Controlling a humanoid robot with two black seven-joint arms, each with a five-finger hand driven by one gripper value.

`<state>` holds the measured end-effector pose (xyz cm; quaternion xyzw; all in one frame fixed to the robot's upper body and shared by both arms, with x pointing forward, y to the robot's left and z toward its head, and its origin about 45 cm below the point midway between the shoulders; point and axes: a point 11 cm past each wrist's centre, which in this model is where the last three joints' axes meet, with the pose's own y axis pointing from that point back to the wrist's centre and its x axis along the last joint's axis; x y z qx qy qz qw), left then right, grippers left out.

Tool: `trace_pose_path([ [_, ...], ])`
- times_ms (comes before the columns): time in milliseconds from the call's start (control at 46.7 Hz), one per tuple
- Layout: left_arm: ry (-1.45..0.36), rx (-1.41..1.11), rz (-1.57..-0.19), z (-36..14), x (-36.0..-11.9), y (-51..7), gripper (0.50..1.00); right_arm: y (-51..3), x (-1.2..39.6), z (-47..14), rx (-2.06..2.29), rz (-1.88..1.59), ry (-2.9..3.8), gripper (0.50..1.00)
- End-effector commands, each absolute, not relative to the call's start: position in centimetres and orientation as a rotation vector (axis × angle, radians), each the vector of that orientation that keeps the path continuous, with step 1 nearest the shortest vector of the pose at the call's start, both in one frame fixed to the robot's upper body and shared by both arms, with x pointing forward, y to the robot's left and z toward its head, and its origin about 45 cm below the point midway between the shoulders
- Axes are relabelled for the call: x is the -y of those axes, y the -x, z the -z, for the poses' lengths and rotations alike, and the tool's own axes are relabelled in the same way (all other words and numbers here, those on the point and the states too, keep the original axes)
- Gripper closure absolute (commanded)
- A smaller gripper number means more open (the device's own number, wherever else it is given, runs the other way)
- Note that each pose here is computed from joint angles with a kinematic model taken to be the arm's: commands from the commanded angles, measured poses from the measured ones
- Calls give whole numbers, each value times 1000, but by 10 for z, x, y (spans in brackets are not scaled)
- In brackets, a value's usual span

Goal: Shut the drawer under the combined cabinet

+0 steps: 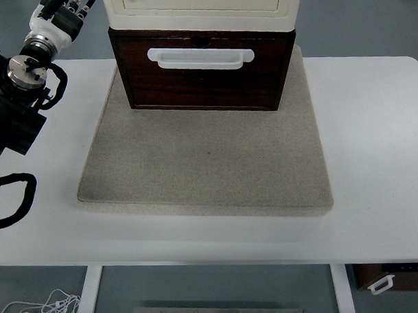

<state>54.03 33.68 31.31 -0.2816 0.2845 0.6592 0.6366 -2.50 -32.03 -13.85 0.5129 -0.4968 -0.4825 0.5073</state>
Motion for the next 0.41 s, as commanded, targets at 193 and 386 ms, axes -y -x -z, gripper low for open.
trace_pose_path([
  [193,639,-659,-1514,-306,-339,-538,500,25,320,139,1199,1167,-1238,548],
  [386,634,-661,-1521,-301,-342,-536,500,25,320,139,1198,1168,-1237,548],
])
